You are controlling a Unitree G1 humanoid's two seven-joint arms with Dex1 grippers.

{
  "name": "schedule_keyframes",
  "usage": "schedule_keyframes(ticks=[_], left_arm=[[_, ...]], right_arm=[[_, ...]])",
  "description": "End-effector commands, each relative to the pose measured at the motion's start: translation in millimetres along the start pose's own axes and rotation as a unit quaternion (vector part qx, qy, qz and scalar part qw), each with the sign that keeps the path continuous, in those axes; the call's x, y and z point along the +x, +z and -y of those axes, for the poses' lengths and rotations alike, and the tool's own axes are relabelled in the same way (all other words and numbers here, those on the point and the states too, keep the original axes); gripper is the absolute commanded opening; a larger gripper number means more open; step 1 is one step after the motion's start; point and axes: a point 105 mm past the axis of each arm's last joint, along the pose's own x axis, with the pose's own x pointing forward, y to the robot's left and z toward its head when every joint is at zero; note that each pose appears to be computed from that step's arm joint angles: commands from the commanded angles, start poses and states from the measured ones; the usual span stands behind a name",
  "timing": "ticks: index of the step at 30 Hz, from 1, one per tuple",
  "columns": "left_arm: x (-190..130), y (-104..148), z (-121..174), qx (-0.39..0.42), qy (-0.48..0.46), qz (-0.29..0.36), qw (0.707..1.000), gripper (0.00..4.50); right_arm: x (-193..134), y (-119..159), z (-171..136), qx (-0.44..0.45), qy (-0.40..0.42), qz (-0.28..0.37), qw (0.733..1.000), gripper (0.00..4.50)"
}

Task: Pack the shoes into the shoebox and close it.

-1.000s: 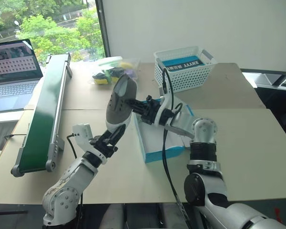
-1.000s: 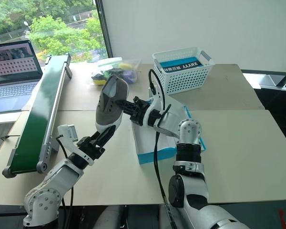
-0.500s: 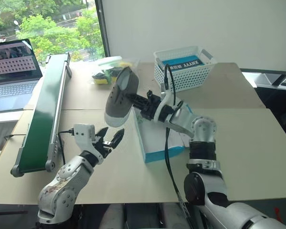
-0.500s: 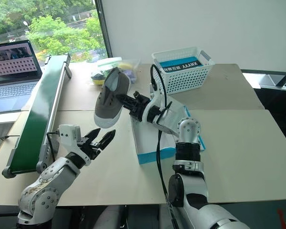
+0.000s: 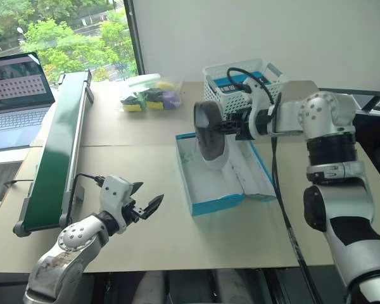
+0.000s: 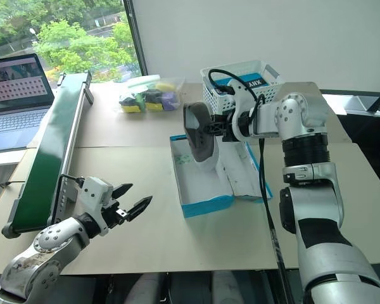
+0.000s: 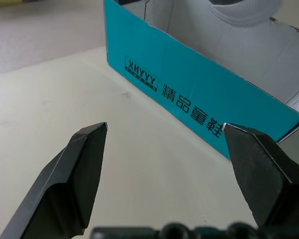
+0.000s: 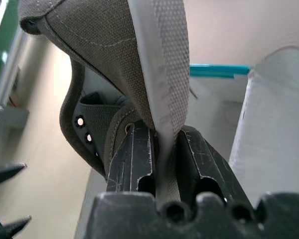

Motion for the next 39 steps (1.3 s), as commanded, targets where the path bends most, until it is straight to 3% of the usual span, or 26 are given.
schedule_keyframes(ticks=[1, 7, 19, 21, 24, 28, 32, 37, 39], left_arm=[[5, 7, 9, 0.016, -0.011, 0.022, 1.0, 3.99], [4, 6, 12, 0.022, -0.009, 0.023, 0.999, 3.99], [0, 6, 16, 0.018, 0.002, 0.027, 0.999, 3.99], [0, 6, 16, 0.018, 0.003, 0.027, 0.999, 4.06], [-1, 7, 15, 0.017, 0.005, 0.028, 0.999, 4.06], [-1, 10, 11, 0.02, 0.017, 0.035, 0.999, 4.06], [-3, 15, -1, 0.025, 0.045, 0.044, 0.998, 4.06], [-21, 36, -55, 0.044, 0.203, 0.093, 0.974, 4.06], [-37, 40, -82, 0.044, 0.285, 0.106, 0.952, 4.06]], right_arm=[[13, -13, 9, -0.018, -0.027, -0.03, 0.999, 0.26], [33, -31, 22, -0.023, -0.05, -0.062, 0.997, 0.26], [46, -26, 34, -0.035, -0.069, -0.059, 0.995, 0.26], [47, -23, 32, -0.032, -0.068, -0.051, 0.996, 1.23], [47, -14, 25, -0.025, -0.056, -0.034, 0.998, 2.04], [43, 6, 17, -0.042, -0.053, 0.001, 0.998, 3.48], [37, 25, 7, -0.065, -0.048, 0.039, 0.996, 3.48], [16, 63, -3, -0.135, -0.064, 0.131, 0.98, 3.48], [7, 77, -24, -0.161, -0.02, 0.181, 0.97, 3.48]])
